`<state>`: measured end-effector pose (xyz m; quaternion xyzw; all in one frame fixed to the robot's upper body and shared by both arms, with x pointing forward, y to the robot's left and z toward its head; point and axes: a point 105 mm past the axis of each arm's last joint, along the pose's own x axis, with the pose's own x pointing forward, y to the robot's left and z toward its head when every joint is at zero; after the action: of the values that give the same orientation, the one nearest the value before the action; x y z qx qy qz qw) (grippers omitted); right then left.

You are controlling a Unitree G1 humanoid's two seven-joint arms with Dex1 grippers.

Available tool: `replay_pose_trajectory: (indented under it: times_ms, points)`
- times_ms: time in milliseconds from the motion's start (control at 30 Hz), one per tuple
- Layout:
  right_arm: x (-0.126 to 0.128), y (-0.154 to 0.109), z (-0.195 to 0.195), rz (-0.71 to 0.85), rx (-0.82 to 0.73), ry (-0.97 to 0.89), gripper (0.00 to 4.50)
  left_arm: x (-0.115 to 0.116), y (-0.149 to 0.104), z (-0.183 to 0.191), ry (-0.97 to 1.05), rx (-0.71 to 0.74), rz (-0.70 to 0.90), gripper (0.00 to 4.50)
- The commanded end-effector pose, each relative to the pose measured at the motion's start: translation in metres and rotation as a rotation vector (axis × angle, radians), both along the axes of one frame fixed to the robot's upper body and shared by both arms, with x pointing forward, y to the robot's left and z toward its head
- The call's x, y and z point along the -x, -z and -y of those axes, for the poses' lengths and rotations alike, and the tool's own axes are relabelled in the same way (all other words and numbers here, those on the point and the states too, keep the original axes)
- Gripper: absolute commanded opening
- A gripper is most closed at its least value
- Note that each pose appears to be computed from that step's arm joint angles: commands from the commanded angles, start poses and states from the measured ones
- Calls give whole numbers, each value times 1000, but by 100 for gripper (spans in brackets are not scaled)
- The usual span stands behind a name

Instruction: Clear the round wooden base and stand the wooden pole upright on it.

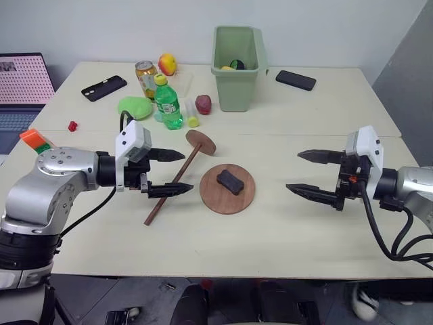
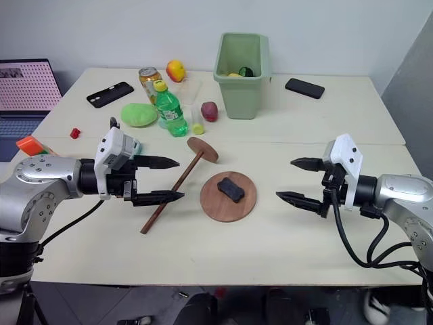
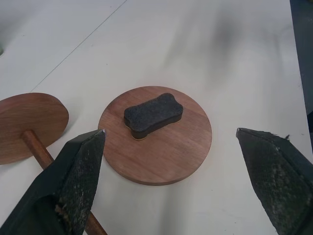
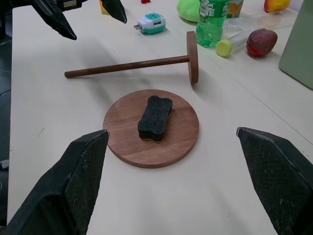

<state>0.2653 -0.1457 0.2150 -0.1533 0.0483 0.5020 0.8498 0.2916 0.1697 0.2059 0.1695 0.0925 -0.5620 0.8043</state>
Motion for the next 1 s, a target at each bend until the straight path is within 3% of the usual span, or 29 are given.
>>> replay_pose_trajectory:
  times_ms: [33,533,733,867,1000]
  points:
    - [2,-15,-2,63,-8,-16,439,-5,-12,-1,-13,18,39,450]
    - [2,-20,0,40,5,-23,439,-15,-14,-17,-79,-55,58,450]
    - [7,-22,-5,0,11,-53,439,-17,-20,-10,-106,18,-23,450]
    - [13,-26,-11,-45,48,-70,439,-32,-7,-7,-229,-70,-166,450]
    - [17,-31,-17,-55,59,-90,439,-44,-1,-7,-302,-158,-211,450]
